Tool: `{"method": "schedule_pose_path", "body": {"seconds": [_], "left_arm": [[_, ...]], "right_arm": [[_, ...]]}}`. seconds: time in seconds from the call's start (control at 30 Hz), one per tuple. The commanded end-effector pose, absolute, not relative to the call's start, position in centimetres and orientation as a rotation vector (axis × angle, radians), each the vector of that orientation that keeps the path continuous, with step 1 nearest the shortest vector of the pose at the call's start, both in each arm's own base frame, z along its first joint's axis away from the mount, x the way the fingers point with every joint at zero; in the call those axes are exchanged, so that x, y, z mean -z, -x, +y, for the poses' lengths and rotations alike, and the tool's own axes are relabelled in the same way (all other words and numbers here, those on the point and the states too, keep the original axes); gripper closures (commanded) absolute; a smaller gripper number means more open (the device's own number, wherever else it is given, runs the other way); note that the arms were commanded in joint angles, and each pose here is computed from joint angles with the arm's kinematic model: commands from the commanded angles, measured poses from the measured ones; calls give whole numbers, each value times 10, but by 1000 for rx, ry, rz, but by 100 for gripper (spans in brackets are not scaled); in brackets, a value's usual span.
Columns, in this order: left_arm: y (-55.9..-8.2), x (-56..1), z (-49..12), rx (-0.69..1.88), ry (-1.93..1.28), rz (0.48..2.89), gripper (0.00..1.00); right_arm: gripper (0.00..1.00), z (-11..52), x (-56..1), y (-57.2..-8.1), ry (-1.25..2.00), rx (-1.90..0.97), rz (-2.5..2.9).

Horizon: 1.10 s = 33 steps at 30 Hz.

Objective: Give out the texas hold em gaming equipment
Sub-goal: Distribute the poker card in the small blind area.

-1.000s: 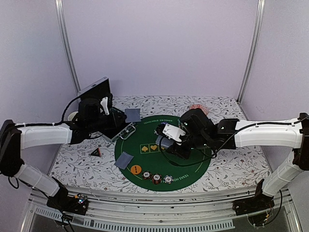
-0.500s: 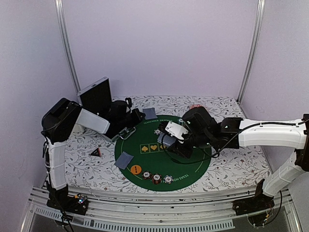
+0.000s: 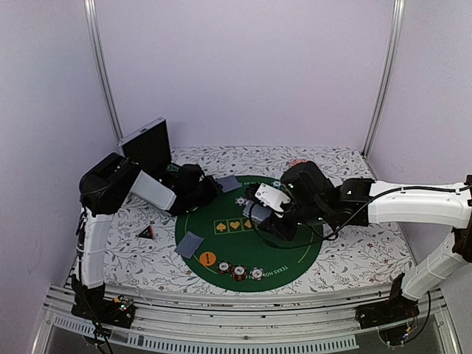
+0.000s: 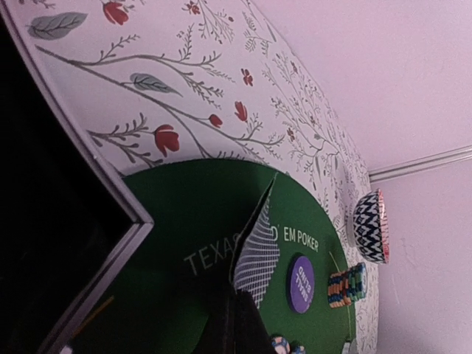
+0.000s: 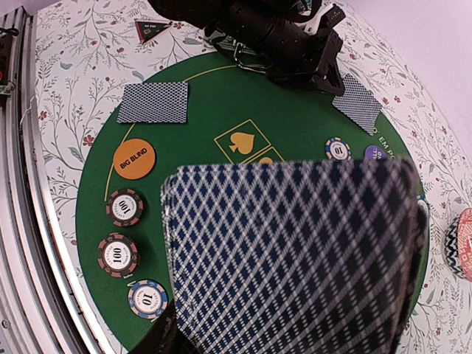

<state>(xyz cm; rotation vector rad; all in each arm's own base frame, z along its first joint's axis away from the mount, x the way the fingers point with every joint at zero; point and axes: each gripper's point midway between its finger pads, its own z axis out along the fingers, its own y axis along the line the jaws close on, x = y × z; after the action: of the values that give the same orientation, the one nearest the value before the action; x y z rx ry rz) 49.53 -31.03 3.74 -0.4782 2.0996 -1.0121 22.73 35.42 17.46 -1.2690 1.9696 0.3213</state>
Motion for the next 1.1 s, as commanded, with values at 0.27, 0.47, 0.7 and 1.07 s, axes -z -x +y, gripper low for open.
{"method": "schedule_pose_path", "body": {"seconds": [0.27,0.47,0.7,1.07], "left_arm": [[-480,-25,-324,1013,489,2156,78],[-470,-56,-316,914,463,2096,58],[-448,-81,-309,962,472,2090,52],[-383,-214,-311,914,-36,1883,29]], "right_arm": [[58,349,-189,-230,1218,-328,1959],[58,348,-189,-229,1220,-332,1956],[58,346,-191,-229,1214,-330,1953],[57,347,-191,-228,1216,-333,1947]]}}
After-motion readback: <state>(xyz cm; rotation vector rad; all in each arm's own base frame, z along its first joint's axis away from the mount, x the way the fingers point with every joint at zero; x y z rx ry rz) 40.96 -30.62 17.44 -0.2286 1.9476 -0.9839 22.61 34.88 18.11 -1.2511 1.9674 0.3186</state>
